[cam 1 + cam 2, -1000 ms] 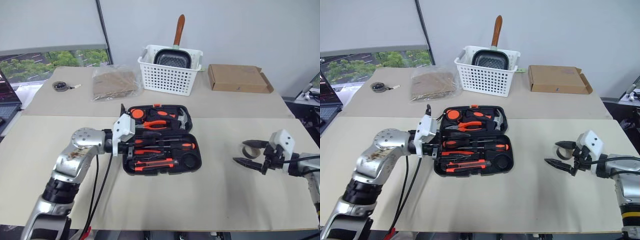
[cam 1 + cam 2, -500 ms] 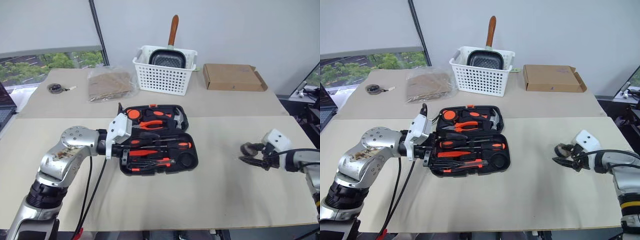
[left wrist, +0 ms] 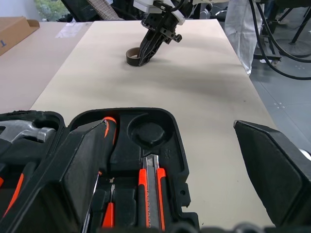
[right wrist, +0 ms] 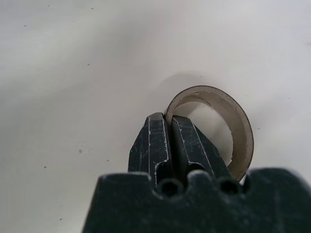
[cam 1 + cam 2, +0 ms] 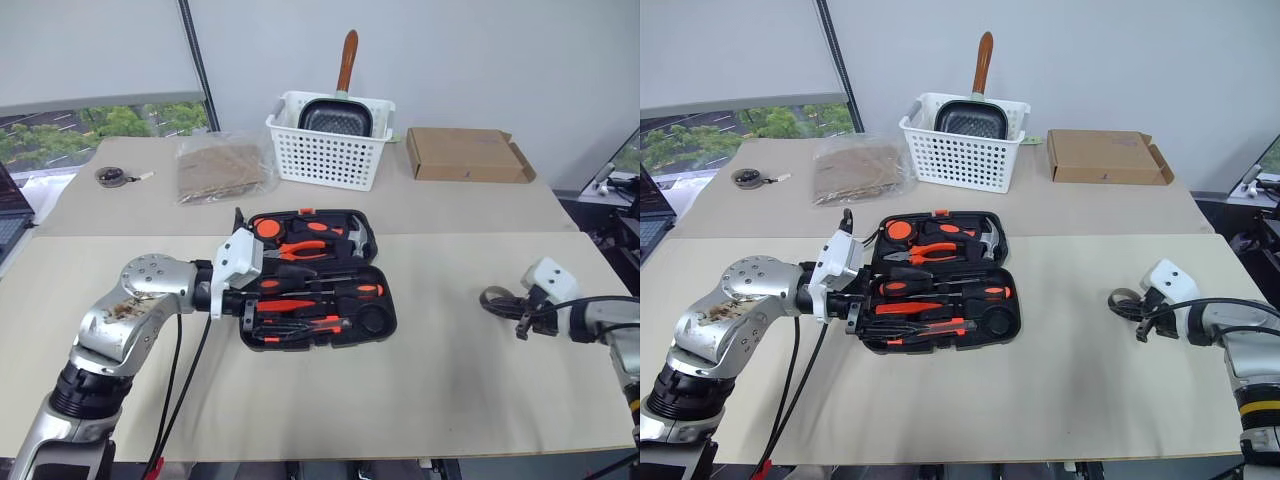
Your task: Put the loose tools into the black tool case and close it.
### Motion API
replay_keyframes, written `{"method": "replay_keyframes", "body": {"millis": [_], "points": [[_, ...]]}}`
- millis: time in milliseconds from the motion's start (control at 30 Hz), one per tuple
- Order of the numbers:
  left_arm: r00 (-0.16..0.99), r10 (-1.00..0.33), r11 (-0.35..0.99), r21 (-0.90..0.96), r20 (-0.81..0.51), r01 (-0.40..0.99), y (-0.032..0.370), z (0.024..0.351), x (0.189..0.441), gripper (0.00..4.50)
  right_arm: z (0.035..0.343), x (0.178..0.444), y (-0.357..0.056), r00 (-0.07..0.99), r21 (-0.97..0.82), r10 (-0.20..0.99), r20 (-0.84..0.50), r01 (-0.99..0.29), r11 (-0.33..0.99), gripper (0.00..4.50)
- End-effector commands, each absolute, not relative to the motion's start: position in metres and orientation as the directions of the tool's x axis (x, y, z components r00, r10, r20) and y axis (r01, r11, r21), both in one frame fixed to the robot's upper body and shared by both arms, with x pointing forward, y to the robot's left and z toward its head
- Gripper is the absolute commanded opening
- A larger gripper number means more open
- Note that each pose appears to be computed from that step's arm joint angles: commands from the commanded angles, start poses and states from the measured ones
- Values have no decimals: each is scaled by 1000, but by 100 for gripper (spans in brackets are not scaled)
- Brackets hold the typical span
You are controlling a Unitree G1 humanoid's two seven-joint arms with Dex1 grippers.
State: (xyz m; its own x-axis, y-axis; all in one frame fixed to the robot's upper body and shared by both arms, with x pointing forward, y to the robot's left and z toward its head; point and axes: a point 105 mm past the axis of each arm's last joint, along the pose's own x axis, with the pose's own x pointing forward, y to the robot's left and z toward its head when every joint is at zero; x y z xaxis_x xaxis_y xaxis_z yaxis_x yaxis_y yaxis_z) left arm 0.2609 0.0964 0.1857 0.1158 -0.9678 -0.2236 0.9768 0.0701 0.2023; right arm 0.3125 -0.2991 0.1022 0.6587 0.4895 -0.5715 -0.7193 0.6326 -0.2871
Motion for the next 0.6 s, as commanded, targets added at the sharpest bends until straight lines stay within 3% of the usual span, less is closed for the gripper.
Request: {"method": "replay_keyframes", "body": {"millis": [33,333,600], "points": [[130,-971,80,237,-202,968,99,197,255,450,137,317,-257,610,-323,615,-499,-790,522,6],[191,-962,145,227,-194,963,109,195,248,450,150,286,-139,265,-259,840,-473,-953,156,6],[250,-941,202,214,-227,956,120,188,244,450,129,274,-102,148,-252,832,-535,-968,10,6]]}}
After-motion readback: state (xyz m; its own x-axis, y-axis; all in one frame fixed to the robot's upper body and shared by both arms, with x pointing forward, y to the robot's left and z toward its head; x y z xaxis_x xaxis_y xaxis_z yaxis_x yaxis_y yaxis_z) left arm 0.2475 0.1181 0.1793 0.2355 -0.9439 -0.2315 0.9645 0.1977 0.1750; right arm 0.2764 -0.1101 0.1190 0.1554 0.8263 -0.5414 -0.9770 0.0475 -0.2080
